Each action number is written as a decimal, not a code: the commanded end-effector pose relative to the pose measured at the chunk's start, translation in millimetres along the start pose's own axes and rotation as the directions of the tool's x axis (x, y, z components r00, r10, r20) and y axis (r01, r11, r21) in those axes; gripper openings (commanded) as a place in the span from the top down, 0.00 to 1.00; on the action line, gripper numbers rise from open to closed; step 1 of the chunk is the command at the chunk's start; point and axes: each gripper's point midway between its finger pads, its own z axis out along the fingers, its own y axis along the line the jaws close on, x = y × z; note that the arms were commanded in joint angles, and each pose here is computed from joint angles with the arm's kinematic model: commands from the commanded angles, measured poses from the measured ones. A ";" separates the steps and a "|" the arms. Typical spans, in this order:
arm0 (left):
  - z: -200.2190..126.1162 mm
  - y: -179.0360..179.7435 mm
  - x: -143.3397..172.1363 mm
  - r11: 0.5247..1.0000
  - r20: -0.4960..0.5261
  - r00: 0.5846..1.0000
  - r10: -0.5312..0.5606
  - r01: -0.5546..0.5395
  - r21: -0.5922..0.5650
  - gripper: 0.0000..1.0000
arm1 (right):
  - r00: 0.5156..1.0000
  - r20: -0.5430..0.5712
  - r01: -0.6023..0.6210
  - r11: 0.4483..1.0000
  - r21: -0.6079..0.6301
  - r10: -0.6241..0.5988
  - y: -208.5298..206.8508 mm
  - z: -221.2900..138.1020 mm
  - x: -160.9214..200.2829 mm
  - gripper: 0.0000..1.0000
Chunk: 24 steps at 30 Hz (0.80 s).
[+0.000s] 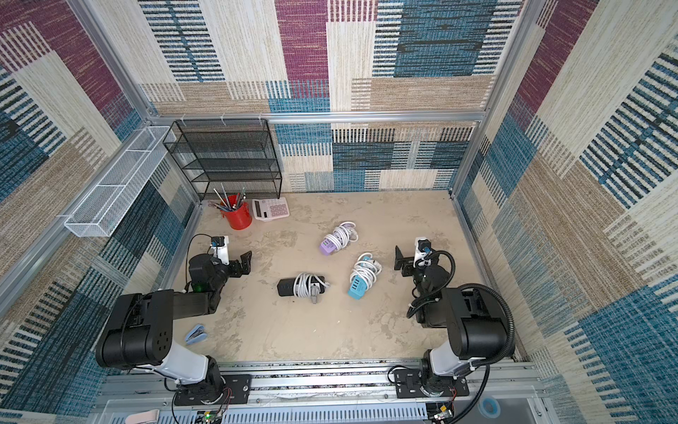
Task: Unwrap the cord wrapped around the power strip
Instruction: Pick up the power strip from the center of the board.
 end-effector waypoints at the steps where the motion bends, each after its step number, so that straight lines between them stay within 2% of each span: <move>1: -0.8 14.1 -3.0 0.996 -0.004 1.000 -0.019 0.019 -0.090 0.00 | 1.000 0.027 -0.005 1.000 0.024 0.004 -3.7 0.9 -7.9 0.02; 4: -3.9 27.4 -15.7 0.984 -0.025 0.998 -0.054 0.049 -0.174 0.00 | 1.000 0.004 -0.018 0.998 0.057 0.017 -10.2 7.7 -13.6 0.02; 6: -11.1 40.3 -21.1 0.960 -0.090 0.991 -0.099 0.071 -0.270 0.00 | 0.997 -0.056 -0.041 0.993 0.108 0.047 -20.3 20.4 -21.9 0.02; 8: -24.4 48.1 -42.9 0.929 -0.073 0.986 -0.150 0.115 -0.351 0.01 | 0.993 -0.070 -0.081 0.984 0.160 0.093 -29.0 28.9 -38.6 0.01; 10: -34.9 42.9 -61.2 0.912 -0.058 0.970 -0.238 0.202 -0.358 0.01 | 0.982 -0.054 -0.167 0.968 0.186 0.180 -33.1 33.4 -59.5 0.02; 13: -40.1 10.9 -96.6 0.916 -0.021 0.949 -0.313 0.297 -0.270 0.01 | 0.977 -0.041 -0.207 0.976 0.066 0.210 -9.6 36.9 -94.5 0.02; 15: -47.3 -22.3 -117.8 0.912 0.006 0.918 -0.397 0.396 -0.110 0.01 | 0.981 -0.042 -0.189 0.982 -0.007 0.188 11.5 34.7 -114.3 0.02; 17: -55.5 -56.3 -128.1 0.838 0.016 0.843 -0.538 0.532 0.119 0.00 | 0.982 -0.039 -0.187 0.977 -0.106 0.183 36.3 27.7 -128.5 0.02; 18: -58.3 -71.4 -134.5 0.801 0.038 0.822 -0.569 0.543 0.251 0.00 | 0.982 -0.053 -0.186 0.969 -0.165 0.179 50.8 23.8 -130.4 0.02; 19: -57.4 -76.7 -126.9 0.785 0.022 0.816 -0.578 0.548 0.291 0.00 | 0.982 -0.072 -0.186 0.959 -0.215 0.174 64.7 20.4 -132.1 0.02; 20: -53.2 -74.7 -114.4 0.798 -0.032 0.825 -0.564 0.555 0.236 0.01 | 0.982 -0.091 -0.180 0.953 -0.242 0.163 75.4 17.9 -131.3 0.02; 21: -50.9 -78.5 -105.5 0.844 -0.113 0.861 -0.495 0.508 0.172 0.01 | 0.983 -0.117 -0.170 0.954 -0.248 0.144 85.1 16.3 -128.9 0.02; 22: -51.2 -85.1 -99.4 0.909 -0.175 0.909 -0.377 0.399 0.115 0.01 | 0.982 -0.140 -0.159 0.955 -0.249 0.127 93.4 14.8 -126.6 0.02; 24: -51.6 -101.9 -91.8 0.966 -0.237 0.942 -0.236 0.254 0.050 0.01 | 0.976 -0.189 -0.157 0.955 -0.253 0.111 105.2 14.1 -119.2 0.02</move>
